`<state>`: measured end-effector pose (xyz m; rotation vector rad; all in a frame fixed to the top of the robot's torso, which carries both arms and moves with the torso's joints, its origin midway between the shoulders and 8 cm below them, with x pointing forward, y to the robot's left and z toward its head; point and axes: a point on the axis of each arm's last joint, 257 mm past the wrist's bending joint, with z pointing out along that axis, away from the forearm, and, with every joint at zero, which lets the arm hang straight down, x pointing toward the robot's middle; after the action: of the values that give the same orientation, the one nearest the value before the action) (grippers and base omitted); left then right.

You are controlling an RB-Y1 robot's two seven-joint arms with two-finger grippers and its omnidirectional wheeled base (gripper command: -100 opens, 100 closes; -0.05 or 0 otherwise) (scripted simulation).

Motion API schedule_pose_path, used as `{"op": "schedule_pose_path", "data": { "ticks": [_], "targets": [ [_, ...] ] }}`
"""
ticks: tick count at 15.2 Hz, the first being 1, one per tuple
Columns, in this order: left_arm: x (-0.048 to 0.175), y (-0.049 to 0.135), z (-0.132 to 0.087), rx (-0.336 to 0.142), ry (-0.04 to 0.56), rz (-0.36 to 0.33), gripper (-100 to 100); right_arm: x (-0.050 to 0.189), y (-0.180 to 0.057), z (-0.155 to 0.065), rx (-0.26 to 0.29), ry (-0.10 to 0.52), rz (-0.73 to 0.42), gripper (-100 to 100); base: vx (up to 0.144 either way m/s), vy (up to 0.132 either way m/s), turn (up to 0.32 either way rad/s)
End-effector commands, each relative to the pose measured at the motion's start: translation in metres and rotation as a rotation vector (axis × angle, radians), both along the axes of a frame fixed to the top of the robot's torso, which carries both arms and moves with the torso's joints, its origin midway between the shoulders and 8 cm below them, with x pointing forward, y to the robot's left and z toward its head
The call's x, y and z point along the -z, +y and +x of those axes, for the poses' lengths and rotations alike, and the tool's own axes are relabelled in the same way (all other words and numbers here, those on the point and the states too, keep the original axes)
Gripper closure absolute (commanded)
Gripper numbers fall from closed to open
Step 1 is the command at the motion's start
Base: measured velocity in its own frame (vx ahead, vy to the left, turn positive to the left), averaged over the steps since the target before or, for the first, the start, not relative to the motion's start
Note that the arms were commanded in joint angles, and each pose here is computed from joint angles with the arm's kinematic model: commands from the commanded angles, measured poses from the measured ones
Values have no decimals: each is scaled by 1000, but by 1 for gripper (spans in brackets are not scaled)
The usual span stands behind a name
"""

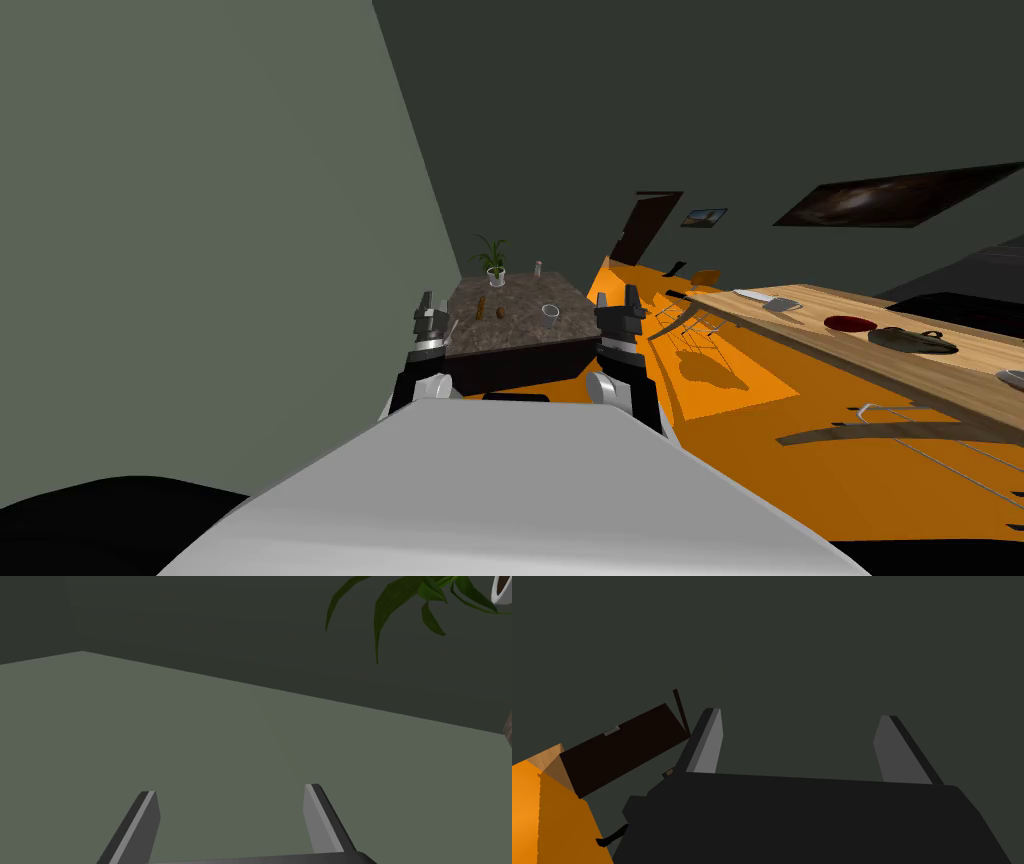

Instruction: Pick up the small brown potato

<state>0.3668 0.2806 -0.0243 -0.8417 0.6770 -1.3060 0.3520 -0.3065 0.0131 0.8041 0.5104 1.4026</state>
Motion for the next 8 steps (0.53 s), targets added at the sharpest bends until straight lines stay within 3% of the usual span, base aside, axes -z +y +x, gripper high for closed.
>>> {"op": "schedule_pose_path", "data": {
  "ticks": [1, 8],
  "targets": [
    [2, -3, 8, 24, 9, 23, -100, 0, 0, 0, 0, 0, 0, 0, -17, -34, 40],
    [11, -6, 47, 84, 51, 66, -100, 0, 0, 0, 0, 0, 0, 0, -51, -112, 77]
  ]
}}
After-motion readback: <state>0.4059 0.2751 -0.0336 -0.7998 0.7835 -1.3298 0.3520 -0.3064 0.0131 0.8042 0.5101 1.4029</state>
